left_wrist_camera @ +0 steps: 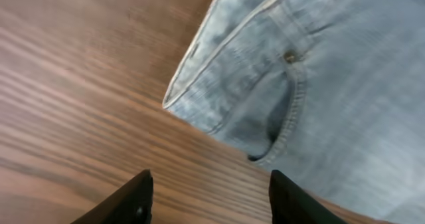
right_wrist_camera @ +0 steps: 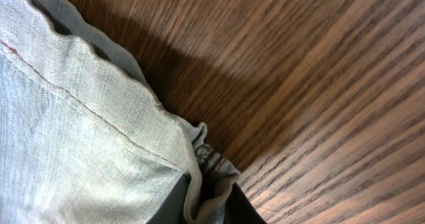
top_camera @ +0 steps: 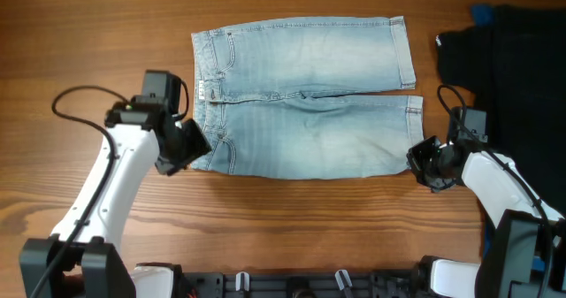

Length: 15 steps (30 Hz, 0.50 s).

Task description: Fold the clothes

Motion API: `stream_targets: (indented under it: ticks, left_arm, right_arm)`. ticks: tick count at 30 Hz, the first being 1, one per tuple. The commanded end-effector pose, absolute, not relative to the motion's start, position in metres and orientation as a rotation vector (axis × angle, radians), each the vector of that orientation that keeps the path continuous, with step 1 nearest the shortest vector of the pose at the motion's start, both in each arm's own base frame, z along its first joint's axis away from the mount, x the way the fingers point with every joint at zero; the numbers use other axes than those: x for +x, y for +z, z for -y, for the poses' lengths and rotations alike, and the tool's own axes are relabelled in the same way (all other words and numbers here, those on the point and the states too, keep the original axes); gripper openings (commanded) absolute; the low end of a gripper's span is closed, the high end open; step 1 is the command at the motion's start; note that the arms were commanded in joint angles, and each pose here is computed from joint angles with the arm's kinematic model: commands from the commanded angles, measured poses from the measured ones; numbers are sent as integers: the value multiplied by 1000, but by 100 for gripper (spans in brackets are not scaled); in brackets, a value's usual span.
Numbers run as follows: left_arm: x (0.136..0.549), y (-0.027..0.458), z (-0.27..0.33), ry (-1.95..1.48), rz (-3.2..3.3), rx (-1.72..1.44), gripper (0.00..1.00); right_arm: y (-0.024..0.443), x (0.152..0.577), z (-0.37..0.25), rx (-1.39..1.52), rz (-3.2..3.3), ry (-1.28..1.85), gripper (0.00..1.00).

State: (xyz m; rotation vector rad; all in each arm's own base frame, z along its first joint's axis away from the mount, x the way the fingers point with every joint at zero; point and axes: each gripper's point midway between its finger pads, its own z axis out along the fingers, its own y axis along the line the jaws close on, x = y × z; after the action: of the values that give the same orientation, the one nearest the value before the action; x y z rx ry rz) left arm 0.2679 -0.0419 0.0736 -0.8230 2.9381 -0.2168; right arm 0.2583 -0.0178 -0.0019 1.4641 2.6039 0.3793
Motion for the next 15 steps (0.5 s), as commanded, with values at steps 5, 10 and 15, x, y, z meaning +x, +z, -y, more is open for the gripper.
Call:
stream_targets:
  ticks: [5,10,15]
  left_arm:
    - [254,23,35,-192,-2804,-1168,47]
    - [252,12,34,-197,-2762,-1235,52]
    - [264,11,35,-233,-2718,-1214,57]
  right_arm:
    - [-9,254,21,1392,-2644,337,16]
    - [-9,254,21,1393,-2646,342,17]
    - [-9,254,21,1393,-2644,342,20]
